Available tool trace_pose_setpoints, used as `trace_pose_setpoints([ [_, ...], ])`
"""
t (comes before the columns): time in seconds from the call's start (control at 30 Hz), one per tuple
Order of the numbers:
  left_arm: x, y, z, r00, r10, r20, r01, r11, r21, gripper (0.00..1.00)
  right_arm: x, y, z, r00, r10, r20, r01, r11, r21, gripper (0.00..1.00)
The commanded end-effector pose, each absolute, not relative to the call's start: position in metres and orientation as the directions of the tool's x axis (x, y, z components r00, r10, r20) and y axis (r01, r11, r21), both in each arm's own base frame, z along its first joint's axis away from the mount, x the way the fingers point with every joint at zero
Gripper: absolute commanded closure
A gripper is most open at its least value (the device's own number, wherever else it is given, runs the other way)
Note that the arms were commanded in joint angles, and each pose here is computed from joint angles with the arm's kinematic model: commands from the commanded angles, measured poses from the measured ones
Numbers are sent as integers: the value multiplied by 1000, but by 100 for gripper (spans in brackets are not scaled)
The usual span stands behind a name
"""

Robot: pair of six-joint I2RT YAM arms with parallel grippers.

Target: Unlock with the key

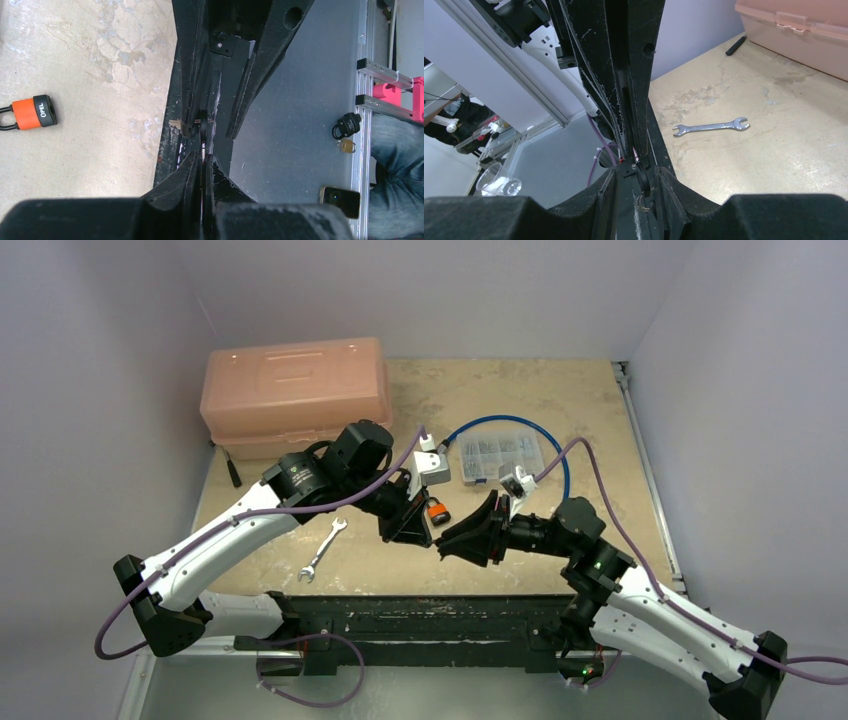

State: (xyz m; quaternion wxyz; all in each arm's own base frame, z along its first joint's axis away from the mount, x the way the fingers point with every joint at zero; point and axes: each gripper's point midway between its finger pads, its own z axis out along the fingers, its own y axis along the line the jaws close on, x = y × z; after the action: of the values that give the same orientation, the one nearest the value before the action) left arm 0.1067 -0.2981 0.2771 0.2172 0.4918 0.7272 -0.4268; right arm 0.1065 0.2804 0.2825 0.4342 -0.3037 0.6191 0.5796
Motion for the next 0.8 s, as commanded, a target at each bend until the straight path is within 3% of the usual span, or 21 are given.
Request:
trace_pose_setpoints([
  [0.0,108,-303,309,-356,456,-816,930,91,-356,100,104,281,287,-400,144,-905,-902,115,417,62],
  [0.3,107,-303,309,-357,453,-817,929,86,-359,100,107,283,287,-391,150,-908,-904,121,409,62],
  [0.43,107,-302,311,-356,449,-819,930,86,-357,100,108,284,286,-391,147,-909,-905,119,408,72],
  [0.63,108,-303,310,-359,445,-821,929,88,-359,100,106,285,283,-399,134,-907,-905,106,413,100],
  [0.77,110,-303,309,-364,442,-820,929,106,-356,100,105,284,284,-397,138,-908,-905,106,412,100],
])
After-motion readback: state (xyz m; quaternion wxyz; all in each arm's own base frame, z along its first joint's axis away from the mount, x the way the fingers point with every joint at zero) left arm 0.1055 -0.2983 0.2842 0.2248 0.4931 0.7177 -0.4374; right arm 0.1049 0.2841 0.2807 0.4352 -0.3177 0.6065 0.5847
